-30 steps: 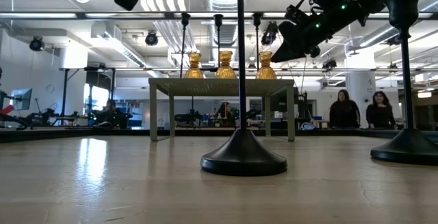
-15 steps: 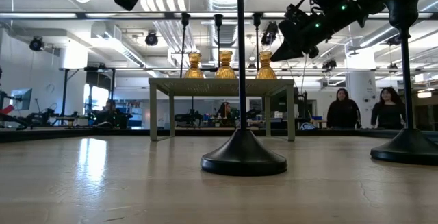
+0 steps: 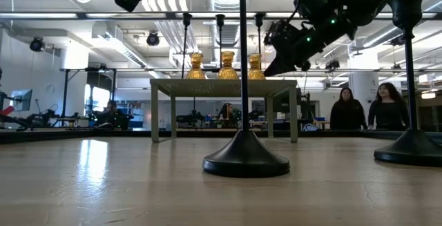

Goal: Pick & Place candle stick holders
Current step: Adjust the yellow glass candle holders on the shelf

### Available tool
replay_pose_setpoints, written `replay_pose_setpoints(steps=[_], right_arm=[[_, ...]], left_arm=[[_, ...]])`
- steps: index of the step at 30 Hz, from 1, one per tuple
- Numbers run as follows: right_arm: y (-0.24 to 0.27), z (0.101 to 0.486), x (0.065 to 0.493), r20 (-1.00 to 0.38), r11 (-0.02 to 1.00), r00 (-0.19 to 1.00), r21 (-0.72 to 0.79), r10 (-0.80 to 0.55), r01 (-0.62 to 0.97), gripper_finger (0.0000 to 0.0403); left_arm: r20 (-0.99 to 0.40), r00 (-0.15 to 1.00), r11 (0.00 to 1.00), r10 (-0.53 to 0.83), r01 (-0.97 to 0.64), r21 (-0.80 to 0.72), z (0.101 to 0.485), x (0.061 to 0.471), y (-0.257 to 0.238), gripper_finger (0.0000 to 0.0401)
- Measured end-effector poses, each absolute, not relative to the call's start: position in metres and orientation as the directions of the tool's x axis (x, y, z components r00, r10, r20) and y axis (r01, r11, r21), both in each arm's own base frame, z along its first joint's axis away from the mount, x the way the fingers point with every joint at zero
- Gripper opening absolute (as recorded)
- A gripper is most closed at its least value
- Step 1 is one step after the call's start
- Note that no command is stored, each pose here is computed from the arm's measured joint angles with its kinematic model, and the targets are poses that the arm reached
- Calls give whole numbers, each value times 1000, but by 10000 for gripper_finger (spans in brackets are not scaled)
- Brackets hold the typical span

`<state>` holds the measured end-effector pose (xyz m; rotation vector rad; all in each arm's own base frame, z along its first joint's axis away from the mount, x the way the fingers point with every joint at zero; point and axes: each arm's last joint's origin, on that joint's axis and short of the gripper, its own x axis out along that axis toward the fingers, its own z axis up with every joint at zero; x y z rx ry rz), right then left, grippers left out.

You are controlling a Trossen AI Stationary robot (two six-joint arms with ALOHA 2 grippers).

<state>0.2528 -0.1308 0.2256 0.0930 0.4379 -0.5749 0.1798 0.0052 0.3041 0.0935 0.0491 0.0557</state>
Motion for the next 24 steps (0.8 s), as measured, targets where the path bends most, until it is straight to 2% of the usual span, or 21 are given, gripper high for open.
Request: replay_pose_setpoints(steps=[13, 24], right_arm=[[-119, 259, 237, -363, 847, 789, 0, -496, 532, 8], [-69, 272, 243, -334, 936, 886, 25, -322, 350, 8]], left_arm=[[-60, 997, 994, 57, -51, 96, 303, 180, 5, 202], [-59, 997, 994, 59, -53, 99, 303, 180, 5, 202]])
